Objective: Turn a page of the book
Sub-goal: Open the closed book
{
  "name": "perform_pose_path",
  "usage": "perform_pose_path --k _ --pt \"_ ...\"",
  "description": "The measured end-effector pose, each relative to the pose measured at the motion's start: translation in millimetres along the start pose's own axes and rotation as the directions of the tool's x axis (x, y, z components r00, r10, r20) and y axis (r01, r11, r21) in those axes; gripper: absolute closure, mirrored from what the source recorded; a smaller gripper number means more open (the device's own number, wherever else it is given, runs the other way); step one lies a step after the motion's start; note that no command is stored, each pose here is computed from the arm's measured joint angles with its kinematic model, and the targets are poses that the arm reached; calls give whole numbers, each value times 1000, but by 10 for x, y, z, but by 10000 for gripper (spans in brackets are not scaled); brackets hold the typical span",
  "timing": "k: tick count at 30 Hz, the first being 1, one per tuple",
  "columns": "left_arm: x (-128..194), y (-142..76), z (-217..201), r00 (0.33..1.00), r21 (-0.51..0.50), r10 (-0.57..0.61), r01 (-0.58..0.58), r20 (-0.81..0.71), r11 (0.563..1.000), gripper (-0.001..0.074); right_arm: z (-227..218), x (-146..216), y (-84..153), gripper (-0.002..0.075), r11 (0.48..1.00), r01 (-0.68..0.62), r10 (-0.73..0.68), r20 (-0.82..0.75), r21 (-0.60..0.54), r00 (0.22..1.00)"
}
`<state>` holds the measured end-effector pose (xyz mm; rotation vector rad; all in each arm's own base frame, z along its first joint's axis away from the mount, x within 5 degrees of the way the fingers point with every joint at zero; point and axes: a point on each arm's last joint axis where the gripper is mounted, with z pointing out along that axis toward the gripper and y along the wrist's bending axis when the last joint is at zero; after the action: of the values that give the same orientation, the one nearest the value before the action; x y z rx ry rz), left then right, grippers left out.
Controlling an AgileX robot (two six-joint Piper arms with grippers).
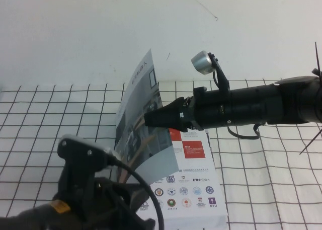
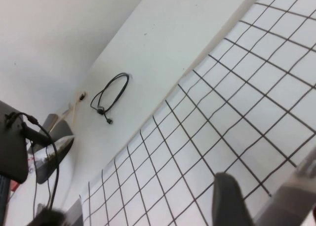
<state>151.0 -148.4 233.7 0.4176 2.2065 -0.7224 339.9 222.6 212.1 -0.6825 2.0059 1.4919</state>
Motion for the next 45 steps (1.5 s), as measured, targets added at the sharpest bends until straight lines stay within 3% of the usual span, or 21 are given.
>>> perform_pose_path --k 6,10,18,23,28,32,35,39,45 --pt "213 -305 19 987 41 139 -143 85 989 738 68 27 54 374 1000 27 -27 -10 -14 1000" --pt "306 -383 145 983 -15 140 -139 119 990 738 125 31 110 374 998 47 -48 -18 -32 999" --pt "368 -162 324 984 -263 -30 76 175 962 738 167 -14 235 374 990 75 -78 -19 -116 997" --pt "384 -101 305 987 -334 -19 73 161 940 738 133 -170 399 374 974 136 -137 8 -178 991" --pt "416 36 244 978 -472 -100 177 184 864 738 2 -403 736 374 934 292 -294 21 -207 956" --pt "419 123 188 970 -559 -115 219 215 799 738 -93 -481 870 374 908 397 -402 -9 -134 916" --pt "433 124 189 983 -574 -74 158 168 804 738 -105 -448 752 375 891 454 -453 -117 -14 884" --pt "480 62 234 992 -516 -78 116 95 849 738 -101 -338 478 415 870 477 -425 -296 127 855" --pt "490 49 245 993 -499 -87 117 82 859 738 66 -17 -58 655 907 370 -248 -455 202 855"
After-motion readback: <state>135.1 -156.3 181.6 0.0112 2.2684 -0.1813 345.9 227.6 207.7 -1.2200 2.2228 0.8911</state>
